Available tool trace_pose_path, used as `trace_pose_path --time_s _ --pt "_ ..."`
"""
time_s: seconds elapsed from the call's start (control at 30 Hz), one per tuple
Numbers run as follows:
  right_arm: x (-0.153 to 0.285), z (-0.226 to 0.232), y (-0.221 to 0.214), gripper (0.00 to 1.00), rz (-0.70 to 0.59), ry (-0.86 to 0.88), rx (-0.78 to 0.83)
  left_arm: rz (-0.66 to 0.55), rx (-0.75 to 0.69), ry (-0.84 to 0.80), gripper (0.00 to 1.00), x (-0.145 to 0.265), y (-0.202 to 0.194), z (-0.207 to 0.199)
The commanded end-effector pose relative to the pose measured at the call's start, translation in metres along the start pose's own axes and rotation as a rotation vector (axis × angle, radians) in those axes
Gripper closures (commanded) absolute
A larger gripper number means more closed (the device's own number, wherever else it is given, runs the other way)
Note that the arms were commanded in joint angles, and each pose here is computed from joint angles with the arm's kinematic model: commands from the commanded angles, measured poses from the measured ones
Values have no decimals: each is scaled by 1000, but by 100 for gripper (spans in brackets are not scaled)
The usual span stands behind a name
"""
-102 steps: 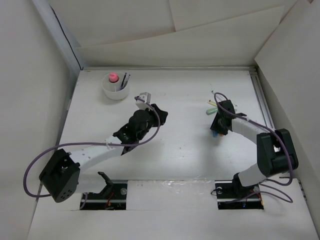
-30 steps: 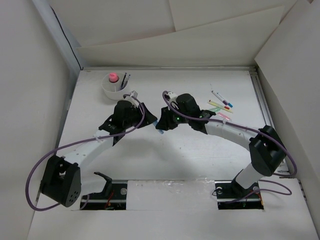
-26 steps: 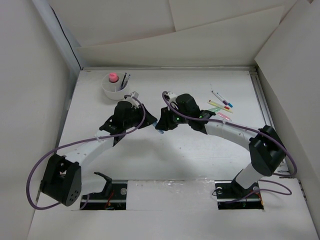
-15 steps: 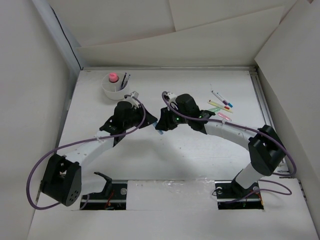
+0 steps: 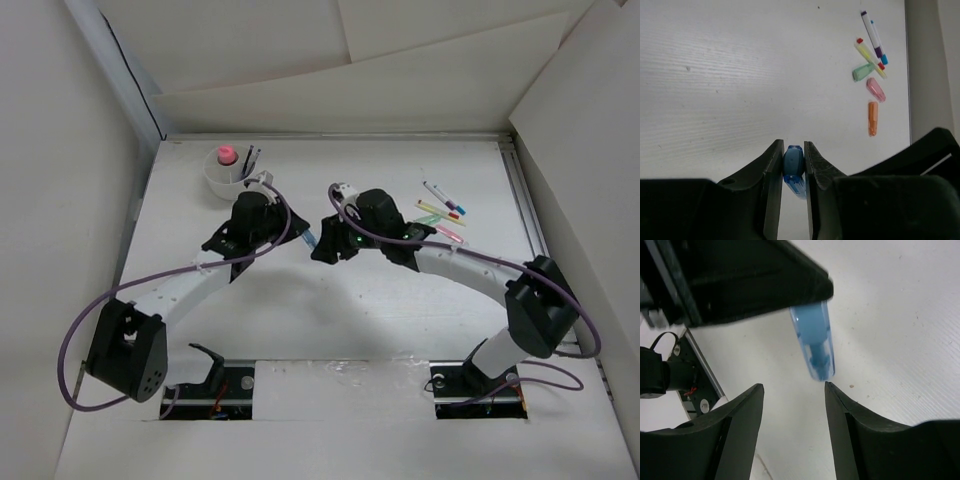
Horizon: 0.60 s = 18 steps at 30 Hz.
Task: Sort the stationery into containers
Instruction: Pass the stationery from the right arm to the left, then place the stationery into the container
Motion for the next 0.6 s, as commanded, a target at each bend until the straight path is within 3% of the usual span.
trace_pose_path --time_s 0.0,0.23,0.57 --pt "18 13 26 42 -111 7 57 -124 -29 19 100 -1 39 -16" --pt "51 -14 49 42 -247 -154 -16 -325 23 138 100 0 118 -3" --pt "65 -39 54 42 -292 -217 -81 -589 206 386 100 22 191 78"
Point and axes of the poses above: each gripper's point midway between its finger pads, its own x axis back along the fingers, its own z axis along the line the jaws close on, y = z × x, the point moved 1 cm from there along x, back along the fingers, and after that the axes turned 3 degrees about x, right-handed, at the moved point
